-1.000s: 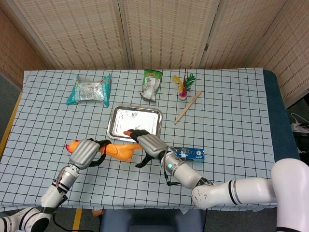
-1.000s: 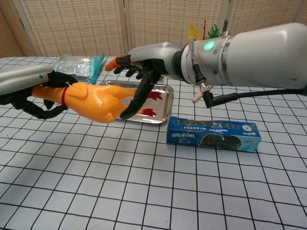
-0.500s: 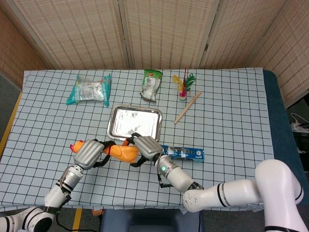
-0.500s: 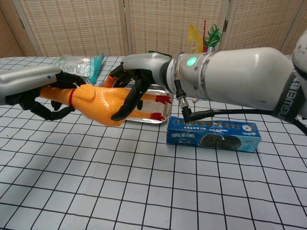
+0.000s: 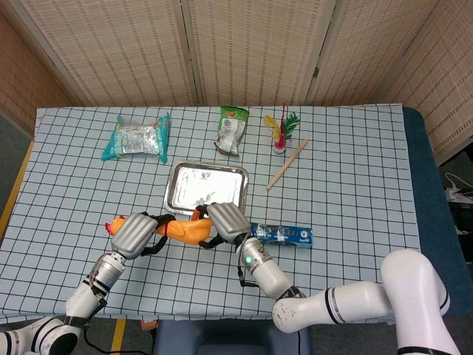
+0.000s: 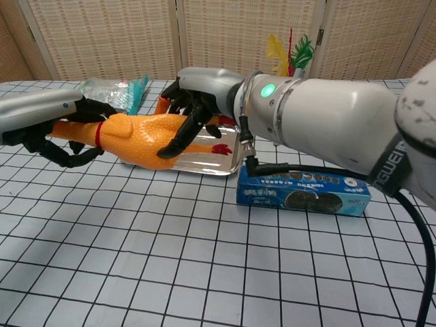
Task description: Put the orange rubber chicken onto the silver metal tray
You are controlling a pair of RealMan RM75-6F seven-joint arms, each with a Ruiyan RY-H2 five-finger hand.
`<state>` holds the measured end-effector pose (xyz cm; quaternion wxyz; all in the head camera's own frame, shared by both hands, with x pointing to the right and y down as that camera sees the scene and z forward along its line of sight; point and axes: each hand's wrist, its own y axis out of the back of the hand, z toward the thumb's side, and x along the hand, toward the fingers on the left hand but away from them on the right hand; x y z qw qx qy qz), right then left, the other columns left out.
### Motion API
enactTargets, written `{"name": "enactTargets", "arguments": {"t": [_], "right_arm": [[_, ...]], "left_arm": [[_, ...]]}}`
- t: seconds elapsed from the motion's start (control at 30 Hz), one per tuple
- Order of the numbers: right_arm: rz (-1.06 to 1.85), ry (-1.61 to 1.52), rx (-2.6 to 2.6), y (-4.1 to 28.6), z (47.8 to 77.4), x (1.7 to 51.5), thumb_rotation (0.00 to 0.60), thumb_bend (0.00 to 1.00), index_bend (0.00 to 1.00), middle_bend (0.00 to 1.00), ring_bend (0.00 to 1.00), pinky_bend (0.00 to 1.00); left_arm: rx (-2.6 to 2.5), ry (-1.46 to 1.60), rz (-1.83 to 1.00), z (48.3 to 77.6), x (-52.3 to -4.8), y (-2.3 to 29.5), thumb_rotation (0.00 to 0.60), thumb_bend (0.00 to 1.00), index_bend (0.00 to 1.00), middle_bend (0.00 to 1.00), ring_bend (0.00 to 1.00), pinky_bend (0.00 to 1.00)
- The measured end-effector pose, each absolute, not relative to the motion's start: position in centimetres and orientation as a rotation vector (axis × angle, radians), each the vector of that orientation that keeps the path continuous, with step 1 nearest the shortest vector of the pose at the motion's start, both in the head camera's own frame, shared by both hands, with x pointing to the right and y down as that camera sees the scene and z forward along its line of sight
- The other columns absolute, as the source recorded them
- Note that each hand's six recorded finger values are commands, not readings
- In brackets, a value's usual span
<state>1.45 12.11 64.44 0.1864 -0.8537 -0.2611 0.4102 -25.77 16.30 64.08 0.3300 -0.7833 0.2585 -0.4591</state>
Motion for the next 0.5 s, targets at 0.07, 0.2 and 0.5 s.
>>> {"name": "enactTargets", "arguments": {"t": [0.07, 0.2, 0.5], "right_arm": [[1.154, -0.734, -2.405, 12.1, 64.3, 1.5, 0.600, 0.46, 1.00, 0.81, 0.89, 1.00], [1.153, -0.710, -2.415, 12.2, 64.2, 1.9, 0.600, 0.33, 0.48, 0.46, 0.45, 0.58], [1.076, -0.579, -2.375, 11.1, 63.0, 5.0, 0.600, 0.13, 0.00, 0.00, 0.00, 0.00]], "left_arm": [[-2.047, 0.679, -1.203, 64.1, -25.9, 16.2, 0.600, 0.82, 0.80, 0.76, 0.57, 0.50], [-2.033, 0.680, -1.209, 64.2, -26.2, 16.0, 0.600, 0.82, 0.80, 0.76, 0.58, 0.50], [-1.995, 0.708, -1.239, 64.9, -27.7, 14.7, 0.600, 0.82, 0.81, 0.76, 0.59, 0.50]]}}
